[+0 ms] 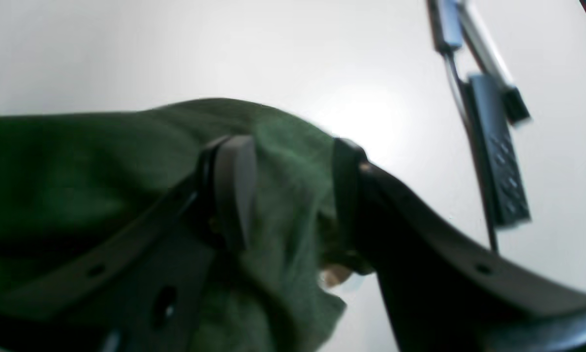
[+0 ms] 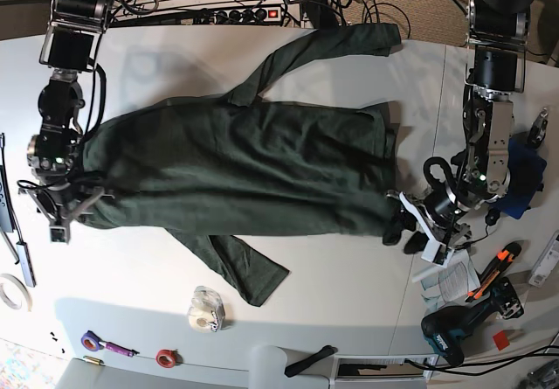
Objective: Layout the t-shirt on the table in an organized manner, then fold the t-shirt properly
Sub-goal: 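Lower the shirt onto the table and open both grippers, then grasp the shirt collar with the left gripper and the hem with the right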
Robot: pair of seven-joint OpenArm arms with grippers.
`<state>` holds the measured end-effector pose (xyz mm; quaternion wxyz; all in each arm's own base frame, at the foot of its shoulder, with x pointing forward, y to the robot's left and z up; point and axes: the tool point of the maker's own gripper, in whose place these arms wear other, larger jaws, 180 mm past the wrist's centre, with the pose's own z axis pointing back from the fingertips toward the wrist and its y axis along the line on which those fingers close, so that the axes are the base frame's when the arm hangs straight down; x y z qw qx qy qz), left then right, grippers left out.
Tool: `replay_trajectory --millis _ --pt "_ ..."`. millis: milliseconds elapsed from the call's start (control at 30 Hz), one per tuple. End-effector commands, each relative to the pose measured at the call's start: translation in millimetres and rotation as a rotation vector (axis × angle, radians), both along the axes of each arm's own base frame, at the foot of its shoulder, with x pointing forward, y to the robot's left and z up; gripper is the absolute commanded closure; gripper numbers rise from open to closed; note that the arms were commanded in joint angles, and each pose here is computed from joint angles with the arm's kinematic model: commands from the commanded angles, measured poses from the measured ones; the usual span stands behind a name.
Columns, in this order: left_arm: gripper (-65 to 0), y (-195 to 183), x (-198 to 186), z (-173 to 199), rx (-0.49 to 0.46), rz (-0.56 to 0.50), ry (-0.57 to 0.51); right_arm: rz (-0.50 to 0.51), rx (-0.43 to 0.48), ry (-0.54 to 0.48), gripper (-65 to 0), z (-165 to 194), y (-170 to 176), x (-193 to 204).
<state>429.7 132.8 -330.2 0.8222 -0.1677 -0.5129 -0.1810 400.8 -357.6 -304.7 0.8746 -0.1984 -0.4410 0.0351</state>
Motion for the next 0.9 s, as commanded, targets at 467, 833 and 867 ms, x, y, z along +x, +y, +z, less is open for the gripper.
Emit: replay_trajectory --millis 467,833,867 --pt "-34.1 -4 12 37 -0.019 -0.026 -0.101 -0.305 -0.27 -0.276 -25.6 82 -72 -6" --pt "-34.2 -37 -13 66 -0.012 -0.145 -0.173 -0.27 0.02 -0.445 -25.6 126 -71 -11" --pt "-34.2 -44 -21 64 -0.019 -0.169 -0.164 -0.228 0.069 -0.45 -25.6 130 -66 -10"
